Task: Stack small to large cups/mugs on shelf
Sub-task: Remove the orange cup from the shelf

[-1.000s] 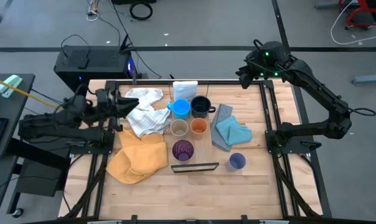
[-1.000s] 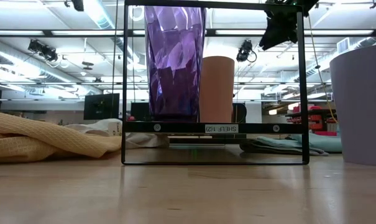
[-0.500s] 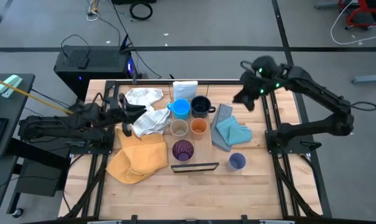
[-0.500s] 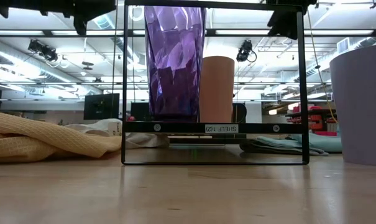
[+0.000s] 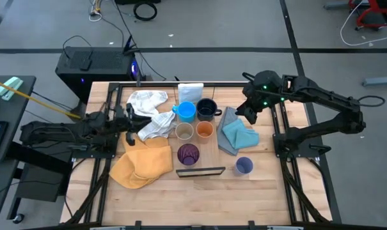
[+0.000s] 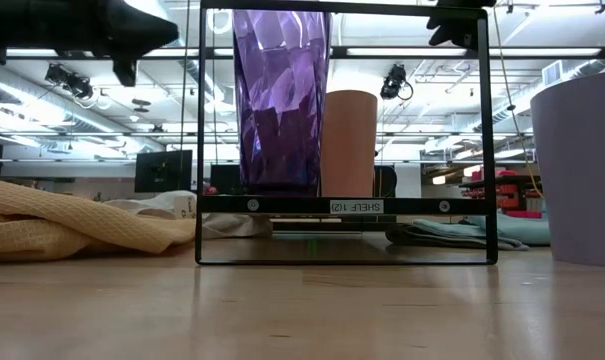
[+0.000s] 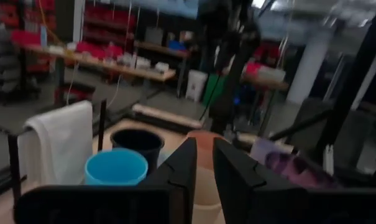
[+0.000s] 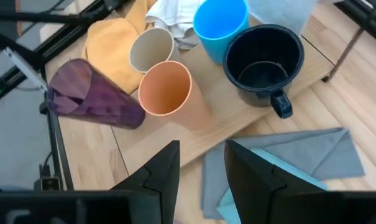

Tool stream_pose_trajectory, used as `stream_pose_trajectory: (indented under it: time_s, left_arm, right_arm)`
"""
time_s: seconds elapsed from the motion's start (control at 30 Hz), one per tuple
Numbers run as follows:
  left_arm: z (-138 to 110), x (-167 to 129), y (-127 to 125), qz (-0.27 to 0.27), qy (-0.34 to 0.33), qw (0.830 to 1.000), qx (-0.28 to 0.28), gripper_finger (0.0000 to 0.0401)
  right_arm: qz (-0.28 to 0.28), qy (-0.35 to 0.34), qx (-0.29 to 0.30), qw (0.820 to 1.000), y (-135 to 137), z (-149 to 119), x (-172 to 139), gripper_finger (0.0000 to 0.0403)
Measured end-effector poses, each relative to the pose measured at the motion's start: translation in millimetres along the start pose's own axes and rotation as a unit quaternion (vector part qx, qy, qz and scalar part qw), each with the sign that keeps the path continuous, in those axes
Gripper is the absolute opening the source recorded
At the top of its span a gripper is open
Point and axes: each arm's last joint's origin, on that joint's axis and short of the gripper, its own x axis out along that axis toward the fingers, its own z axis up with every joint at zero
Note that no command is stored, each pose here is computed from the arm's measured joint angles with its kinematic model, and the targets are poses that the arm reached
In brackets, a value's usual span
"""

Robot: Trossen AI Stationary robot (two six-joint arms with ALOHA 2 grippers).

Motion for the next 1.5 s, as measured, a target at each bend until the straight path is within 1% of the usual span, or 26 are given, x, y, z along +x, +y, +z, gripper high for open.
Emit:
stream_pose_trajectory:
  time_s: [0.27, 0.4, 0.47, 0.53, 0.63, 0.7, 0.8, 0.87, 0.93, 1.0, 1.1, 1.17, 1.27, 1.4, 1.5]
  left_arm:
    - [-1.0, -28.8, 5.5, -0.017, -0.082, 0.996, -0.008, 0.0054]
    - [-14.1, -38.3, 11.8, 0.015, -0.070, 0.997, -0.014, 0.0056]
    - [-17.8, -42.3, 13.5, 0.016, -0.075, 0.997, -0.020, 0.0055]
    - [-16.0, -44.5, 13.4, 0.013, -0.083, 0.996, -0.021, 0.0052]
    - [-17.9, -43.6, 13.0, 0.006, -0.067, 0.998, -0.004, 0.0048]
    - [-20.5, -43.0, 13.2, 0.003, -0.058, 0.998, -0.006, 0.0046]
    - [-26.5, -42.0, 12.1, -0.030, -0.038, 0.999, -0.005, 0.0046]
    - [-30.2, -41.4, 11.2, -0.055, -0.028, 0.998, -0.015, 0.0045]
    - [-39.3, -39.9, 11.7, -0.072, -0.008, 0.997, -0.026, 0.0043]
    - [-48.3, -38.5, 12.7, -0.079, 0.007, 0.996, -0.038, 0.0038]
    - [-59.2, -36.5, 14.5, -0.080, 0.006, 0.996, -0.049, 0.0028]
    - [-57.7, -36.3, 14.2, -0.083, -0.008, 0.995, -0.049, 0.0021]
    - [-56.9, -36.5, 14.2, -0.083, -0.013, 0.996, -0.038, 0.0012]
    - [-56.8, -36.5, 14.2, -0.083, -0.014, 0.996, -0.032, 0.0010]
    - [-56.6, -36.5, 14.0, -0.084, -0.018, 0.996, 0.003, 0.0016]
  right_arm:
    - [-0.012, -0.010, 0.035, 0.999, -0.4, 1.2, 0.0, 0.0132]
    - [-0.015, -0.026, 0.040, 0.999, 0.1, 3.7, -0.1, 0.0132]
    - [-0.018, -0.028, 0.044, 0.998, -0.1, 4.0, 0.0, 0.0132]
    - [-0.019, -0.029, 0.044, 0.998, -0.1, 4.0, 0.0, 0.0132]
    - [-0.020, -0.031, 0.048, 0.998, -0.1, 4.3, 0.1, 0.0132]
    - [-0.021, -0.033, 0.053, 0.998, -0.1, 4.7, -0.1, 0.0132]
    - [-0.022, -0.034, 0.059, 0.997, -0.2, 4.8, 0.0, 0.0132]
    - [-0.022, -0.035, 0.064, 0.997, -0.2, 4.8, 0.0, 0.0132]
    - [-0.023, -0.034, 0.065, 0.997, -0.3, 4.9, 0.3, 0.0132]
    - [-0.022, -0.034, 0.069, 0.997, -0.3, 5.0, 0.6, 0.0132]
    - [-0.025, -0.035, 0.075, 0.996, -0.6, 5.1, 0.6, 0.0132]
    - [-0.026, -0.036, 0.077, 0.996, -0.6, 5.1, 0.6, 0.0132]
    - [-0.024, -0.035, 0.077, 0.996, -0.3, 5.0, 0.6, 0.0132]
    - [0.000, -0.017, 0.071, 0.997, 6.2, 2.9, 3.7, 0.0132]
    - [0.030, 0.007, 0.076, 0.997, 12.2, 1.3, 8.4, 0.0132]
